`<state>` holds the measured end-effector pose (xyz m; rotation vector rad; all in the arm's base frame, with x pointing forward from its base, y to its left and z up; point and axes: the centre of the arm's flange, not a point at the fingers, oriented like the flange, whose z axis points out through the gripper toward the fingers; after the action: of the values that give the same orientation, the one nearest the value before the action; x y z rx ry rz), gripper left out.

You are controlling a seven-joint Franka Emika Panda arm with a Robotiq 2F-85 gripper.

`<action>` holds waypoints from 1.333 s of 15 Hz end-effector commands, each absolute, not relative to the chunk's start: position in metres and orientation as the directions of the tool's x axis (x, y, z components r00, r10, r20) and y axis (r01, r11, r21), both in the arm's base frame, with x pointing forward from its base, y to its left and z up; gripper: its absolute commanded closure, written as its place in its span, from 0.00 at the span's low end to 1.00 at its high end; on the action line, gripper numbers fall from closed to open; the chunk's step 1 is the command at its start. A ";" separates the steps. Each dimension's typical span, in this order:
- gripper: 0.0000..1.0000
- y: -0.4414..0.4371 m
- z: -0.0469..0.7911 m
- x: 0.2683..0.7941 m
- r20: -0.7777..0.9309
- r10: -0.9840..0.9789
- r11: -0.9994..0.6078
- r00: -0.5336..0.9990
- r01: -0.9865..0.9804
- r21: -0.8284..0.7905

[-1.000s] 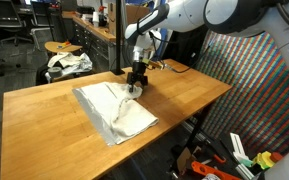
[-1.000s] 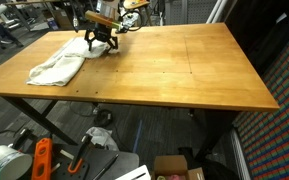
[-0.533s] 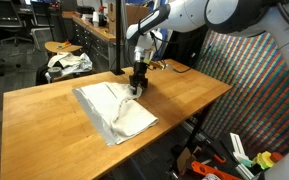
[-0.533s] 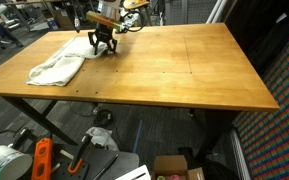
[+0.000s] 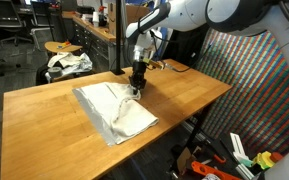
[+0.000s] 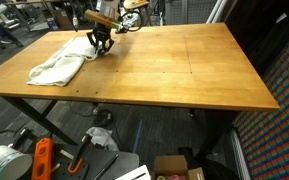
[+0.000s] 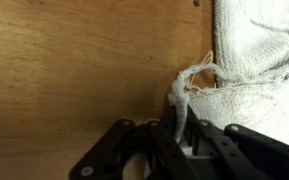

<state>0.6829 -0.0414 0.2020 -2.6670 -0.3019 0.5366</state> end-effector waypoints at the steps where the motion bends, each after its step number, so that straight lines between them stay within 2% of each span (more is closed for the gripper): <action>1: 0.88 -0.040 0.216 0.673 -0.299 0.301 -0.885 0.906 0.149 -0.440; 6: 0.90 -0.031 0.237 0.671 -0.270 0.319 -0.883 0.909 0.181 -0.433; 20: 0.89 0.032 0.293 0.663 -0.190 0.370 -0.878 0.909 0.276 -0.390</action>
<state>0.6767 0.0121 0.2750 -2.6872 -0.4632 0.4279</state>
